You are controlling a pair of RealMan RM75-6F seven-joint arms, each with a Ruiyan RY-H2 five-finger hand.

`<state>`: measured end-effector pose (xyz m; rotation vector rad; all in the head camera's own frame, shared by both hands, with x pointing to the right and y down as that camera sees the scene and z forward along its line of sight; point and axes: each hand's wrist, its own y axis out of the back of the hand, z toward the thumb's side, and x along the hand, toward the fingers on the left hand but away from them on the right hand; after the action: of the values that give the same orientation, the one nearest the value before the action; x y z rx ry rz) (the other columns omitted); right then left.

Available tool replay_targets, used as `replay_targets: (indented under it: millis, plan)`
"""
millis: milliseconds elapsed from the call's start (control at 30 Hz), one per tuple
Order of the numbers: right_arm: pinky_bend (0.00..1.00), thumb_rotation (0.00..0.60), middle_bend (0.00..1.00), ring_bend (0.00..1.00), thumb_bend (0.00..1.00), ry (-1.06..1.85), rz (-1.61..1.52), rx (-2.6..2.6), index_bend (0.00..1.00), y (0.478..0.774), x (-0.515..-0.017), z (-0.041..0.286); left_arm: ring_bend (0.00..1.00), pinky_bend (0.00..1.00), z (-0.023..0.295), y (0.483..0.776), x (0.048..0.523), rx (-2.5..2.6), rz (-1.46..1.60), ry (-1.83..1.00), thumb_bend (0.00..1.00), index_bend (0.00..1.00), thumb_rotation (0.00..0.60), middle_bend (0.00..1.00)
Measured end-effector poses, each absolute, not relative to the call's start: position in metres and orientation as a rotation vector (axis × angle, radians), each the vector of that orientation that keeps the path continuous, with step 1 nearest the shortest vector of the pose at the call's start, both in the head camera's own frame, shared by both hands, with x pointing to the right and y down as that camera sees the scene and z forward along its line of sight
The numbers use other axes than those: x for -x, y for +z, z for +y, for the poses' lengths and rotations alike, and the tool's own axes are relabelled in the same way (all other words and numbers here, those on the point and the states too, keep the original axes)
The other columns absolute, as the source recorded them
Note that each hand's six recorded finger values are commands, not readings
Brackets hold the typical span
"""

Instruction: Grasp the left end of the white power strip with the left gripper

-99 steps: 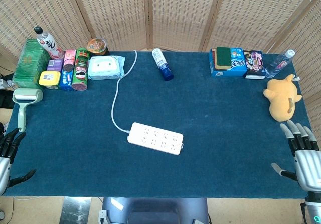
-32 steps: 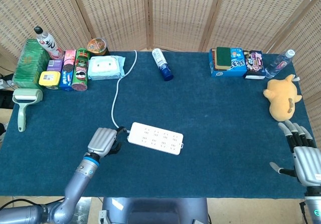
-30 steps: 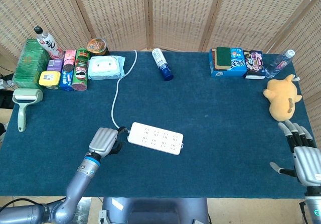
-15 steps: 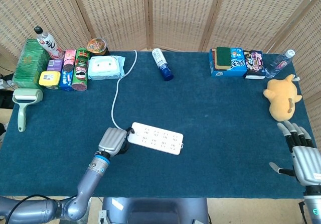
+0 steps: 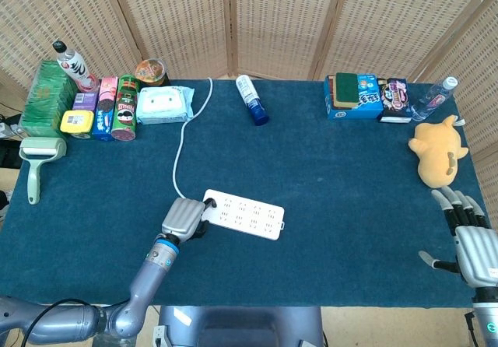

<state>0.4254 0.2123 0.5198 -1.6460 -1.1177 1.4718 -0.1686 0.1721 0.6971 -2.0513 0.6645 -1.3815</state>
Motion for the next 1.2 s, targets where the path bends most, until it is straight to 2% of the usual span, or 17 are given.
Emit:
replay_targets:
  millis: [1200]
  plan:
    - [0.0, 0.6, 0.02, 0.01, 0.0, 1.468, -1.123, 1.643, 0.06, 0.518, -0.426, 0.212, 1.0, 1.0, 0.175, 0.71, 0.169, 2.058, 0.623, -1.428, 0.51, 0.31, 0.6, 1.0]
